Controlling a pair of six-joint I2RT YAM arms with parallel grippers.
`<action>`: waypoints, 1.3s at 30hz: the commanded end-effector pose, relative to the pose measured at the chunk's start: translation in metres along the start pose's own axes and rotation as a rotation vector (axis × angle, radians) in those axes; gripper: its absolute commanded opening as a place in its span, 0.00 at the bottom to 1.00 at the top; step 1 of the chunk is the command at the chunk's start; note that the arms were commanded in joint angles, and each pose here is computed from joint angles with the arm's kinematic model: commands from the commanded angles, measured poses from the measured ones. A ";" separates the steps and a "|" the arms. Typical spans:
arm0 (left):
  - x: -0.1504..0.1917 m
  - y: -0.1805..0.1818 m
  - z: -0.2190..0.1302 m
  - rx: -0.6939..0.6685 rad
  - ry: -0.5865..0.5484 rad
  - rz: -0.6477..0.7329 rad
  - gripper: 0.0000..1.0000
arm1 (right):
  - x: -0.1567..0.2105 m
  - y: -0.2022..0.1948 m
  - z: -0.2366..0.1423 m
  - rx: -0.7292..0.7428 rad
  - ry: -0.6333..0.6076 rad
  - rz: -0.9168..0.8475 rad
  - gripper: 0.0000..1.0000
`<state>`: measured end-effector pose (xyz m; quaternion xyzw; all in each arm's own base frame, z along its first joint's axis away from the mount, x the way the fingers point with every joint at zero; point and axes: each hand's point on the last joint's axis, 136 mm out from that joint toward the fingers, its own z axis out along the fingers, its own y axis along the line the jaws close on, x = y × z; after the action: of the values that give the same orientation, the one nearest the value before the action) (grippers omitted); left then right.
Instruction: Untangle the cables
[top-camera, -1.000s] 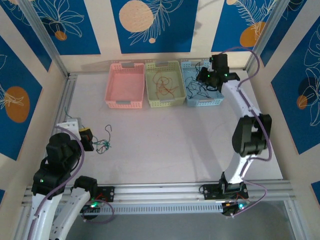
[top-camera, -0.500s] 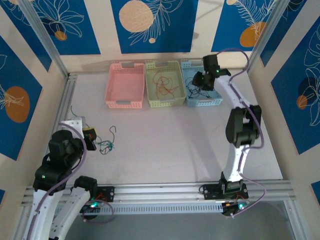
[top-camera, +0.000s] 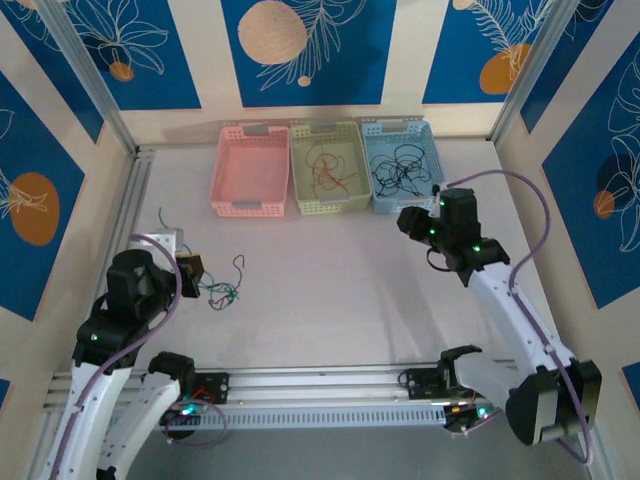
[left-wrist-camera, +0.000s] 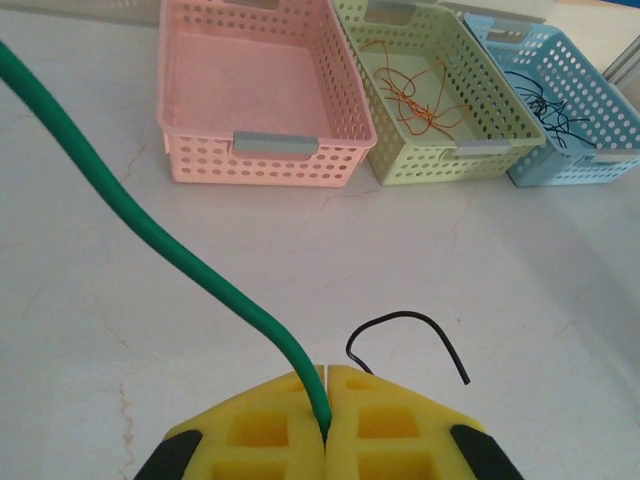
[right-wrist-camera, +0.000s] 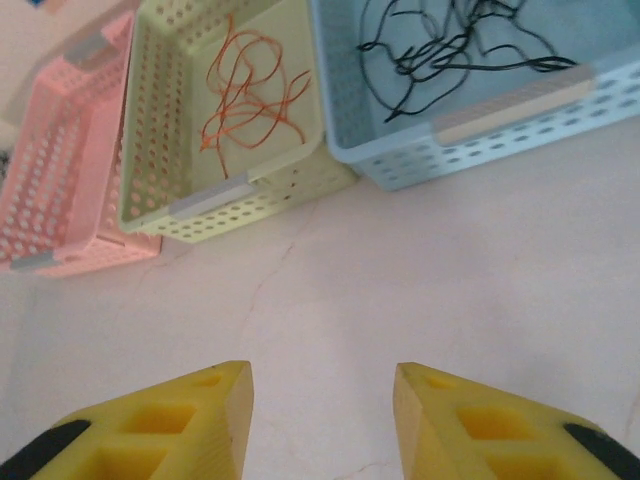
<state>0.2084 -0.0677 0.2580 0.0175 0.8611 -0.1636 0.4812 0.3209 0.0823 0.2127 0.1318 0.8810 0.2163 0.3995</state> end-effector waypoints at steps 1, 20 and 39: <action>-0.004 -0.004 0.003 0.029 -0.012 0.000 0.00 | -0.009 0.006 -0.015 -0.081 -0.040 0.043 0.39; -0.030 -0.103 0.025 0.620 0.094 -0.181 0.00 | 0.106 0.108 -0.073 -0.750 0.332 -0.108 0.46; -0.041 -0.125 0.033 0.776 0.142 -0.205 0.00 | 0.149 0.213 -0.031 -0.714 0.367 -0.227 0.56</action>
<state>0.2416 -0.1886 0.2965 0.1064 0.7833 -0.5026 0.3500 0.1960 0.3096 0.2176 -0.1840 0.8273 0.4679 0.2506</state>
